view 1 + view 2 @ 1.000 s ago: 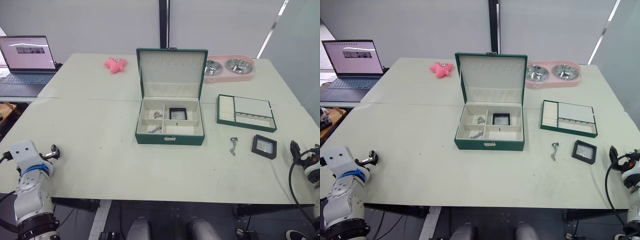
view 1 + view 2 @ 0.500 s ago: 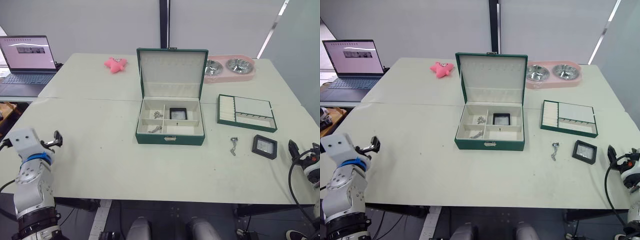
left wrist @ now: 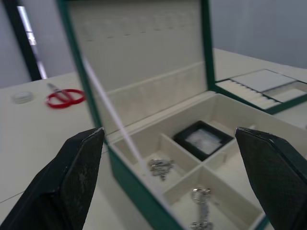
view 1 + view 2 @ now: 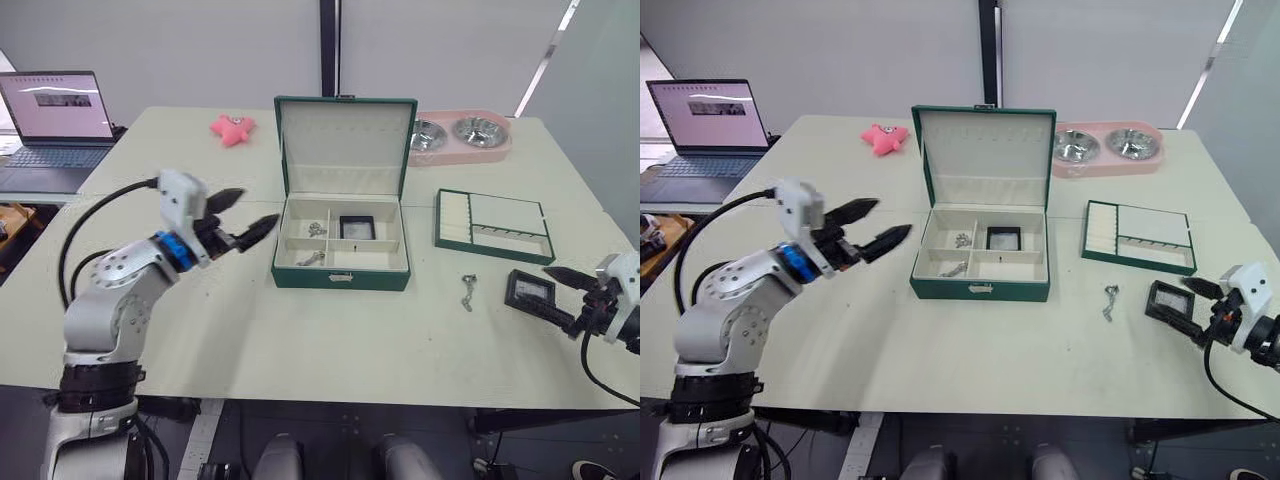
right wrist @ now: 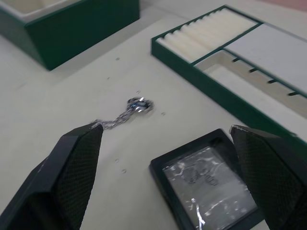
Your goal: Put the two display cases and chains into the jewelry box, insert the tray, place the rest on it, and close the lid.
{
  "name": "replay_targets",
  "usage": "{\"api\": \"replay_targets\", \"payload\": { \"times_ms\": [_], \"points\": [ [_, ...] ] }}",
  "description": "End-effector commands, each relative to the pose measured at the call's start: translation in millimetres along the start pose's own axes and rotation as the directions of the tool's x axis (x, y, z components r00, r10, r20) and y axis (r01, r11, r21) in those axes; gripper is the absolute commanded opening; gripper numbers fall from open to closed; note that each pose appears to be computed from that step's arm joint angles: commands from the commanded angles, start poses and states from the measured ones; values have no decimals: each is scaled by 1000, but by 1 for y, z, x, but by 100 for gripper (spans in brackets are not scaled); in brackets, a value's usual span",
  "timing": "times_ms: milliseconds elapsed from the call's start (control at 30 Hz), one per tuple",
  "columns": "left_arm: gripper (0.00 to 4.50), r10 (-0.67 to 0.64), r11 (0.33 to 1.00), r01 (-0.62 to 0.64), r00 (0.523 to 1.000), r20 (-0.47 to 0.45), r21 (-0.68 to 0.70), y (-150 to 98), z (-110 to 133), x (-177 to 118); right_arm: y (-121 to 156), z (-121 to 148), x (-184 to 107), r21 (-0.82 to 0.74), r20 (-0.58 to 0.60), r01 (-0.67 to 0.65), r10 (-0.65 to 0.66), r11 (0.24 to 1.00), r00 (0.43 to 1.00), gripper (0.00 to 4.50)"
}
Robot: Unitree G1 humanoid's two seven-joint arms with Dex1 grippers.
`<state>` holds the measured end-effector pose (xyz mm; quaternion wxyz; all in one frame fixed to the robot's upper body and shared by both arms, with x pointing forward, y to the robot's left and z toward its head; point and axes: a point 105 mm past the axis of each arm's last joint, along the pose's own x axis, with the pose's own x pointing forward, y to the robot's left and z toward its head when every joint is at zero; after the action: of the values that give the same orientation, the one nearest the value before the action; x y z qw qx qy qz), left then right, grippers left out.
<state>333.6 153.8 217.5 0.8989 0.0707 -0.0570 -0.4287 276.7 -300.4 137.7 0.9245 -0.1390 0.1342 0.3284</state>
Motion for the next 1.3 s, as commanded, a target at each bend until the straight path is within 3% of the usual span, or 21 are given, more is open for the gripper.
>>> {"api": "replay_targets", "payload": {
  "times_ms": [33, 167, 367, 500, 800, 900, 1067, 1300],
  "points": [
    [447, -250, 967, 250, 968, -4, 43, -41, 9, 14, 3, 6, -3, -79, -75, -83, 77, 993, 994, 450],
    [447, -456, 887, 457, 889, -31, 67, -76, -1, 27, 1, 0, -1, -128, -167, -151, 129, 980, 977, 450],
    [447, -605, 784, 601, 796, -27, 157, -103, -12, 39, -6, -10, 5, -140, -228, -203, 168, 969, 959, 450],
    [447, -671, 731, 667, 741, -25, 142, -120, -26, 41, -10, -18, 10, -133, -237, -206, 171, 969, 956, 450],
    [447, -672, 736, 667, 741, 3, 120, -128, -32, 42, -16, -26, 13, -125, -225, -183, 152, 975, 962, 450],
    [450, -661, 745, 656, 750, 7, 118, -126, -32, 43, -16, -25, 14, -129, -220, -179, 148, 975, 964, 389],
    [450, -644, 759, 637, 765, 15, 131, -124, -27, 46, -17, -26, 16, -132, -214, -175, 144, 976, 966, 224],
    [450, -632, 770, 624, 775, 22, 131, -123, -26, 48, -18, -27, 16, -137, -210, -165, 134, 977, 968, 50]
  ]
}}
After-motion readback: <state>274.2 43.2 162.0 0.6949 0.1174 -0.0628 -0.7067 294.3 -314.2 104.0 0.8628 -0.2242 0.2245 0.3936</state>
